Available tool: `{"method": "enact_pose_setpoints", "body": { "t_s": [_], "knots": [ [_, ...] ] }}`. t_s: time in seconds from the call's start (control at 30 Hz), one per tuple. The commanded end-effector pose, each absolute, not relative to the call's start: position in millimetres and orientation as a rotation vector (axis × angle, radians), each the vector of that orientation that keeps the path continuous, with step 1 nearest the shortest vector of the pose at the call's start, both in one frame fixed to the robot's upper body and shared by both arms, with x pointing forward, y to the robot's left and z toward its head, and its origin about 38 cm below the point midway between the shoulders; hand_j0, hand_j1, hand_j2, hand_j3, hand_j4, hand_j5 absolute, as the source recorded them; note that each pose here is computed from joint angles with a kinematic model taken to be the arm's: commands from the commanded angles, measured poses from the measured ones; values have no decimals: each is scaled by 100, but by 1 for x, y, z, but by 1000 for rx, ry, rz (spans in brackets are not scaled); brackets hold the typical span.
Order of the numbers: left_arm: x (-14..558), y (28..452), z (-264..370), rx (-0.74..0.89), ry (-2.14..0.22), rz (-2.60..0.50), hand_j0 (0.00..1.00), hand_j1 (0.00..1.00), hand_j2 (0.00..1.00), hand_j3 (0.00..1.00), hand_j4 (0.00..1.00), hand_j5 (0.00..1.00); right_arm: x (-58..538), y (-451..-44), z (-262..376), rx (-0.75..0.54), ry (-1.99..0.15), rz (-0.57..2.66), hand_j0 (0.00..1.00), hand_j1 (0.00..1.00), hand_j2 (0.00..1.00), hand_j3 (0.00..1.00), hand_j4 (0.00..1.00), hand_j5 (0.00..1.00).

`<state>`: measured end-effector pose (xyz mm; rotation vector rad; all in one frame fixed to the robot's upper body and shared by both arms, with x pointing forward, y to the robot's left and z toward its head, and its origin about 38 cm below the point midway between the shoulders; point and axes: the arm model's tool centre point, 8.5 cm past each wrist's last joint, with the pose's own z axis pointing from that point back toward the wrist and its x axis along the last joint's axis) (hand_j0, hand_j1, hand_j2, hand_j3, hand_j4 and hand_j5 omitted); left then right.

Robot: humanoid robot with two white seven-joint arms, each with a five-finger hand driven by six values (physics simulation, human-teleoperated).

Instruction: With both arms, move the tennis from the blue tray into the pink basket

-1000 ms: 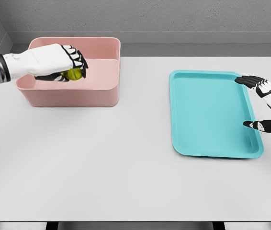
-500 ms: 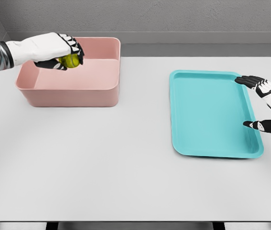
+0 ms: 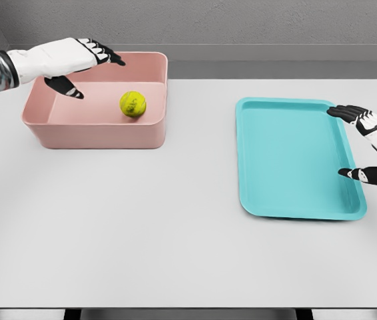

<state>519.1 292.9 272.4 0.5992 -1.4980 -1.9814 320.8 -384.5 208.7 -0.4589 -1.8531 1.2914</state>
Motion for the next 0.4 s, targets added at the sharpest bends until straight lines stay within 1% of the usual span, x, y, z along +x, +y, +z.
{"method": "enact_pose_setpoints", "body": {
  "t_s": [0.0, 0.07, 0.2, 0.37],
  "knots": [
    [519, 296, 274, 597, -1505, -1963, 100, 100, 100, 100, 100, 100, 321, -385, 209, -455, -1857, 1284, 100, 100, 100, 100, 100, 100],
    [517, 306, 276, 610, -1498, -1950, 100, 100, 100, 100, 100, 100, 321, -385, 209, -455, -1857, 1284, 100, 100, 100, 100, 100, 100],
    [506, 370, 295, 668, -1458, -1836, 100, 100, 100, 100, 100, 100, 321, -385, 209, -455, -1857, 1284, 100, 100, 100, 100, 100, 100],
    [500, 393, 299, 703, -1420, -1814, 100, 100, 100, 100, 100, 100, 321, -385, 209, -455, -1857, 1284, 100, 100, 100, 100, 100, 100]
  ]
}}
